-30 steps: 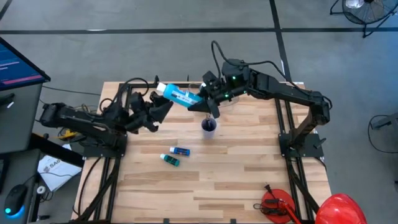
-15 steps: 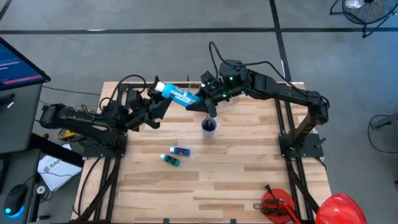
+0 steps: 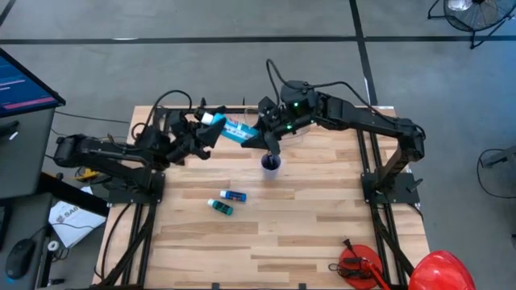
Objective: Pick & Place Paint Supplies
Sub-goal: Put the light blue paint bottle into the transparent bin
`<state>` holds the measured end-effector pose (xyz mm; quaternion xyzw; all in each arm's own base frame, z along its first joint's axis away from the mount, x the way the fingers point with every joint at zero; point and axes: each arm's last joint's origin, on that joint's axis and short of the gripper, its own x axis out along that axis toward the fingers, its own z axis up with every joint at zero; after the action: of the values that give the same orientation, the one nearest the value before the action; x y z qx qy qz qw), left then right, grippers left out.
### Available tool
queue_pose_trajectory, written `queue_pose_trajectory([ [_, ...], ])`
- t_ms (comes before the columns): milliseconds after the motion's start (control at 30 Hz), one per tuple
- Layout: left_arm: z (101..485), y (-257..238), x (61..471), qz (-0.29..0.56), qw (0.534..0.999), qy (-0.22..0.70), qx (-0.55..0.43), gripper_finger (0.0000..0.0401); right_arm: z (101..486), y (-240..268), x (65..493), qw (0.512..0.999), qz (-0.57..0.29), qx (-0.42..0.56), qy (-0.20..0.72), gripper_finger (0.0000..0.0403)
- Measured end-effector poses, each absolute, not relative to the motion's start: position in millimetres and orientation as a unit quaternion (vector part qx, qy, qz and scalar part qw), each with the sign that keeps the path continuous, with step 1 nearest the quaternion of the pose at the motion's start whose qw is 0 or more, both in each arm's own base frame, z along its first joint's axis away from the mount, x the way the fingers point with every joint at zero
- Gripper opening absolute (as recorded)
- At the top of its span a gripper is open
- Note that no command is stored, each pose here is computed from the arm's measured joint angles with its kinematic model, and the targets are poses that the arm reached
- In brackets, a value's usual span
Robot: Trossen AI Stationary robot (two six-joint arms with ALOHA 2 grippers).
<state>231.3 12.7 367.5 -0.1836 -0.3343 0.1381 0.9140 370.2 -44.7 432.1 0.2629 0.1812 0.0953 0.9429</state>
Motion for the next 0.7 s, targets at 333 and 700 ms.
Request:
queue_pose_trajectory([
  [333,363.3,13.9,241.2,0.127,0.912,-0.325,-0.215,0.0294,432.5,-44.9,370.4,0.945,0.091,0.26,0.178,0.0186],
  [700,361.3,12.9,243.0,0.11,0.912,-0.316,-0.238,0.0288,435.2,-45.6,371.0,0.949,0.085,0.254,0.163,0.0185],
])
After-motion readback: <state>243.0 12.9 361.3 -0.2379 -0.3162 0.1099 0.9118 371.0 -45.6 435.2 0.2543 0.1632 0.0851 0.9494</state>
